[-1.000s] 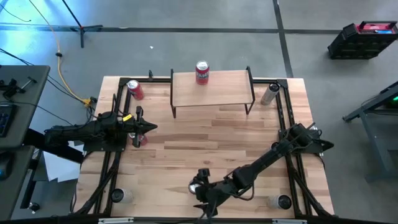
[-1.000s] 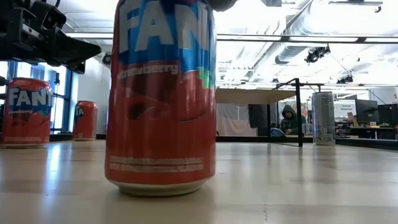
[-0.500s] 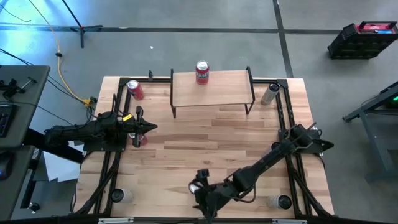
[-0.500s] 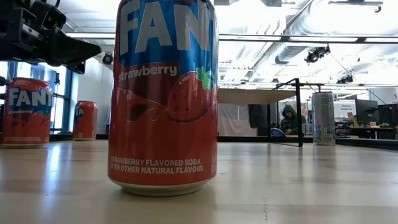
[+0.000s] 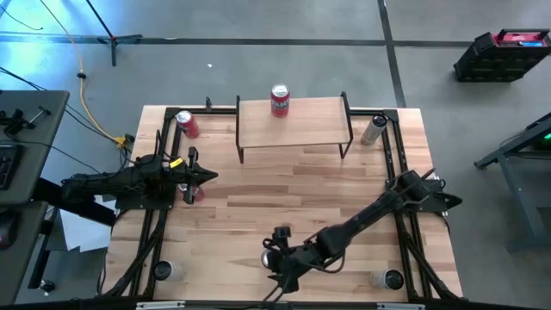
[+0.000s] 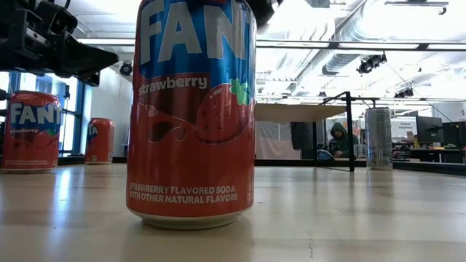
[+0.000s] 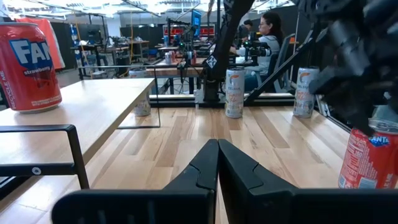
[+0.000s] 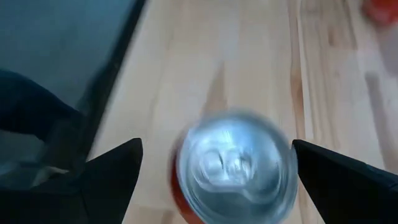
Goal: Place canned beverage on shelf
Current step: Put the red soda can on the shelf aligned with the other red soda can
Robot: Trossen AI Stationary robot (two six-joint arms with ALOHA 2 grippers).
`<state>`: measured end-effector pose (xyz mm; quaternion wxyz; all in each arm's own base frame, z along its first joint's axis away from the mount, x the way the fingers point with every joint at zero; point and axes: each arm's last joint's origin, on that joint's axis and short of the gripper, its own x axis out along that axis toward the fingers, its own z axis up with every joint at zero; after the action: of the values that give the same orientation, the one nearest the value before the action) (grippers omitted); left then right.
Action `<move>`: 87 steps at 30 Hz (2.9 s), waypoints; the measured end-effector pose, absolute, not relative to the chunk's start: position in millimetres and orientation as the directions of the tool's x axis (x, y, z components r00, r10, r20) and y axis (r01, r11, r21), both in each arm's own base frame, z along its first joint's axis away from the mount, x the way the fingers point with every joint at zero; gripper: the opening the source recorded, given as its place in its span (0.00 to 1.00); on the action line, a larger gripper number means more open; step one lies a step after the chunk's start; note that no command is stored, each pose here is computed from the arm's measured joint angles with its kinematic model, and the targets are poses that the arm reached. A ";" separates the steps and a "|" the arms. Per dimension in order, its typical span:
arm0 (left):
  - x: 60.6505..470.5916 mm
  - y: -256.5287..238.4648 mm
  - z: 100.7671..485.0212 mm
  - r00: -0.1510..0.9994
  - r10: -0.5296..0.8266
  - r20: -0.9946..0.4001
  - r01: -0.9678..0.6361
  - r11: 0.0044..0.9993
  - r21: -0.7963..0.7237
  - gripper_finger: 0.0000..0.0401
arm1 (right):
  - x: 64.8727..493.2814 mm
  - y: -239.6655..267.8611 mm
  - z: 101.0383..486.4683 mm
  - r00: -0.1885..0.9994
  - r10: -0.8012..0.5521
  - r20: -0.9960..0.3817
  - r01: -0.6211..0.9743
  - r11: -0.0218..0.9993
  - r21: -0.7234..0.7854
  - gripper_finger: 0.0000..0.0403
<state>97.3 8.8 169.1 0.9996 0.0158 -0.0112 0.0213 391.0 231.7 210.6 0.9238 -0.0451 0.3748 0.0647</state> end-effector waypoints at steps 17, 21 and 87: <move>97.3 8.8 169.1 0.999 0.043 0.023 -0.043 0.999 0.031 0.01 | 391.4 227.8 199.7 0.717 0.063 -0.694 -0.106 0.994 -0.020 0.98; 97.3 8.8 169.1 0.999 0.043 0.023 -0.043 0.999 0.031 0.01 | 391.6 227.4 199.7 0.719 0.056 -0.692 -0.094 0.995 -0.017 0.94; 97.3 8.7 169.1 0.999 0.042 0.023 -0.043 0.999 0.031 0.01 | 368.6 -110.5 409.3 0.753 -0.174 -0.634 0.094 0.983 -0.157 0.72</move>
<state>97.3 8.7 169.1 0.9996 0.0156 -0.0111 0.0213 368.6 -110.5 409.3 0.9345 -0.0578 0.3439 -0.0716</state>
